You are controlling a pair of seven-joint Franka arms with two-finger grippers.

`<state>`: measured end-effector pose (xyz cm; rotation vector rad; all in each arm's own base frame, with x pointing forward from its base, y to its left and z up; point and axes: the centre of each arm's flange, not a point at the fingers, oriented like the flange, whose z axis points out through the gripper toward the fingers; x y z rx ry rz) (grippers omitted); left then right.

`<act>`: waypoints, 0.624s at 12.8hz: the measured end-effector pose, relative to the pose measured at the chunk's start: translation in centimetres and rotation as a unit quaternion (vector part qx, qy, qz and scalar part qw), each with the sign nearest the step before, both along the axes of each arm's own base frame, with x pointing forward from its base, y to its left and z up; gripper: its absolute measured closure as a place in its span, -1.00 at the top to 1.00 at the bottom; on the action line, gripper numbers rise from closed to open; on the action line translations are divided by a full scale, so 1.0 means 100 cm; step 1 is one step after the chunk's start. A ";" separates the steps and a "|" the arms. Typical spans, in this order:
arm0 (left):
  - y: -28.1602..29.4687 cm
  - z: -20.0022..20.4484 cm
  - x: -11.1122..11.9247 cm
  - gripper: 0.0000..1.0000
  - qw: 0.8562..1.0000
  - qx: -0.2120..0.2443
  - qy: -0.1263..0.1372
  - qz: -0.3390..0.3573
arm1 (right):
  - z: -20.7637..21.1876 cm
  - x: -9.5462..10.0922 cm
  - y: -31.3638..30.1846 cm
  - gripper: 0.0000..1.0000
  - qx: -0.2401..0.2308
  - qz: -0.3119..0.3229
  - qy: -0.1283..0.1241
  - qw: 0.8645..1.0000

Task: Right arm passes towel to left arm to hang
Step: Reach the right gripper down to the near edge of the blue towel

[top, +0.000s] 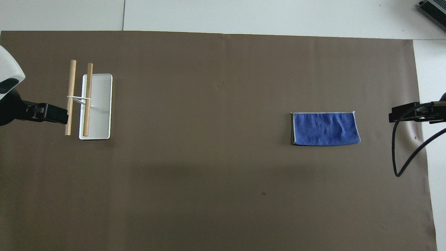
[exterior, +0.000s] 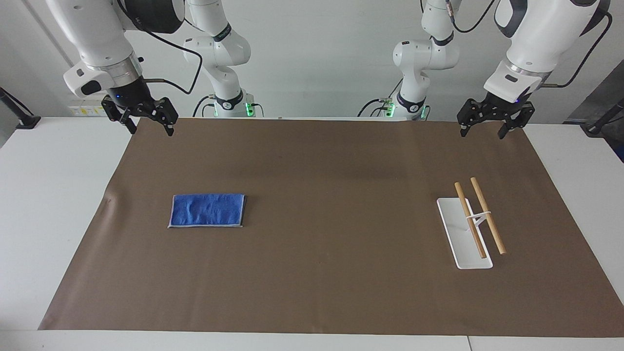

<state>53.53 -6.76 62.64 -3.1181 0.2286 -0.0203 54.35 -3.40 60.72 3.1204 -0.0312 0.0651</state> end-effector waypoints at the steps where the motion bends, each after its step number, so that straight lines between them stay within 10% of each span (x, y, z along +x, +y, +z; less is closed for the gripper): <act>1: 0.000 0.000 0.000 1.00 1.000 0.000 0.000 0.000 | -0.015 -0.001 -0.001 1.00 -0.001 0.017 -0.012 1.000; 8: 0.000 0.000 0.000 1.00 1.000 0.000 -0.001 0.000 | -0.167 0.010 -0.026 1.00 0.022 0.058 -0.031 0.998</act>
